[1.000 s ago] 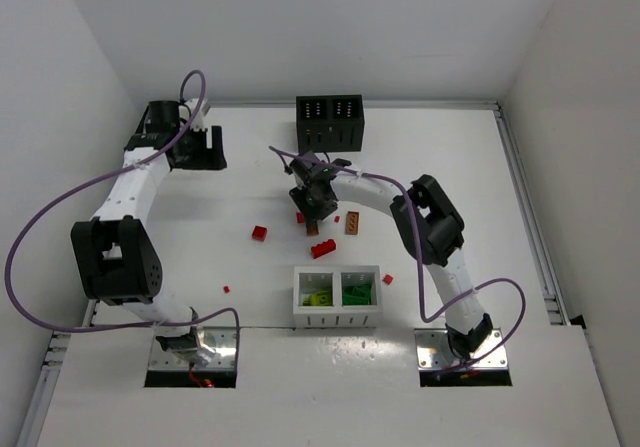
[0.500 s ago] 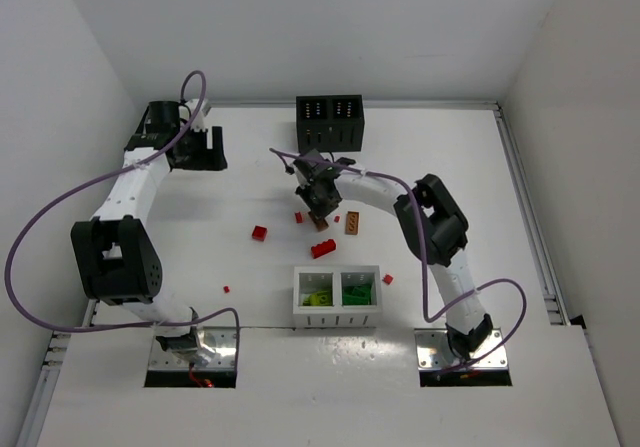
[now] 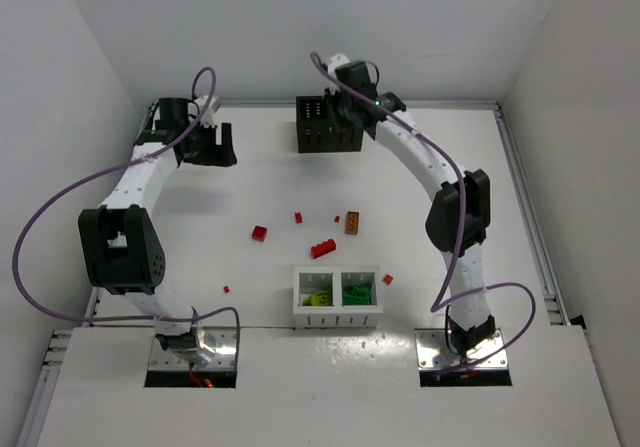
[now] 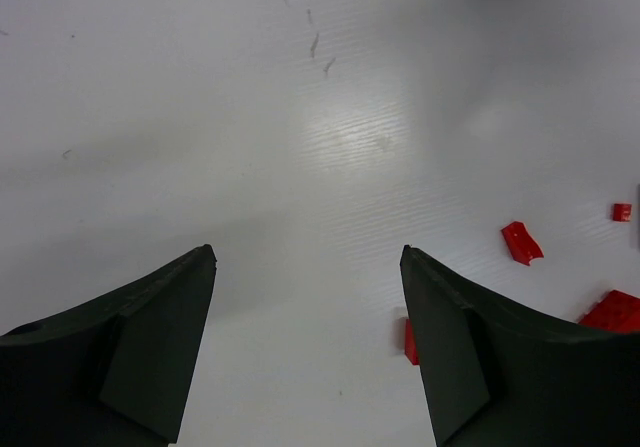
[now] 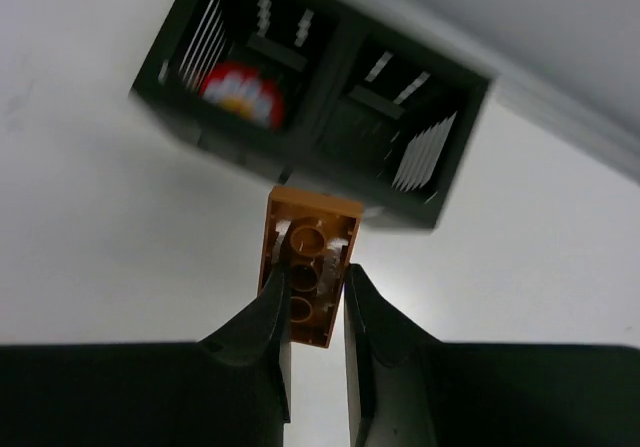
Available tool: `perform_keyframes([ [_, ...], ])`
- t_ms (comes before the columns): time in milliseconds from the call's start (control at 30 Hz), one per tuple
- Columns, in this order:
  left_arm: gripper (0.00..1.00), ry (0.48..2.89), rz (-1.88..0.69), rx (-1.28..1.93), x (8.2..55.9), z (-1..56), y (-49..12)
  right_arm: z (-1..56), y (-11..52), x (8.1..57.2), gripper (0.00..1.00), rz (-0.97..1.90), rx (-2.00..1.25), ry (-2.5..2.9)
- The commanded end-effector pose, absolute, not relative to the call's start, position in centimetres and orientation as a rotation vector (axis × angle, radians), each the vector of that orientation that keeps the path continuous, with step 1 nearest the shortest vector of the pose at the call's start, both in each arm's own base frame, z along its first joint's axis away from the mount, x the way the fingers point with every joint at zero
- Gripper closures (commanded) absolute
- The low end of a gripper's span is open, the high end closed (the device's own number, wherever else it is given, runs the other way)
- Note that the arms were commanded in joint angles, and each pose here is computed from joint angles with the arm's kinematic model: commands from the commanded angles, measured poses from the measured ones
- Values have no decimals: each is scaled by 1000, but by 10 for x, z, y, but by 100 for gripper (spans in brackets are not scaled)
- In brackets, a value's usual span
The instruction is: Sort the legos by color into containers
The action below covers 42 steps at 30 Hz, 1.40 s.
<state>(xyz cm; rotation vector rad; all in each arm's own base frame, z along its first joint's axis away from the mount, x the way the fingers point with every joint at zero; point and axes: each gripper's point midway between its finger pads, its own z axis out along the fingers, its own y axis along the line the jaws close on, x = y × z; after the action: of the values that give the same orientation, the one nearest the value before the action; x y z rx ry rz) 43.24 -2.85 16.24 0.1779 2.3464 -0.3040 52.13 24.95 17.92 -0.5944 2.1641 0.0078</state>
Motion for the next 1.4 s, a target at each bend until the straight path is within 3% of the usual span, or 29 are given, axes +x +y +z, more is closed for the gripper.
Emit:
perform_keyframes([
  [0,20,2240,-347,247,452,191,-43,205,243,570,100,-69,-497,2044],
  [233,20,2248,-362,251,455,186,-44,214,231,623,100,-105,-429,1926],
  [700,20,2255,-359,260,453,182,-44,189,211,651,100,-98,-339,1914],
  [933,22,2347,-344,323,441,160,-48,167,212,645,69,-80,-335,1973],
  [1167,26,2490,-364,568,387,127,-61,166,219,641,61,-26,-346,1984],
  [1367,26,2553,-387,764,337,115,-84,183,224,635,61,23,-340,1977],
])
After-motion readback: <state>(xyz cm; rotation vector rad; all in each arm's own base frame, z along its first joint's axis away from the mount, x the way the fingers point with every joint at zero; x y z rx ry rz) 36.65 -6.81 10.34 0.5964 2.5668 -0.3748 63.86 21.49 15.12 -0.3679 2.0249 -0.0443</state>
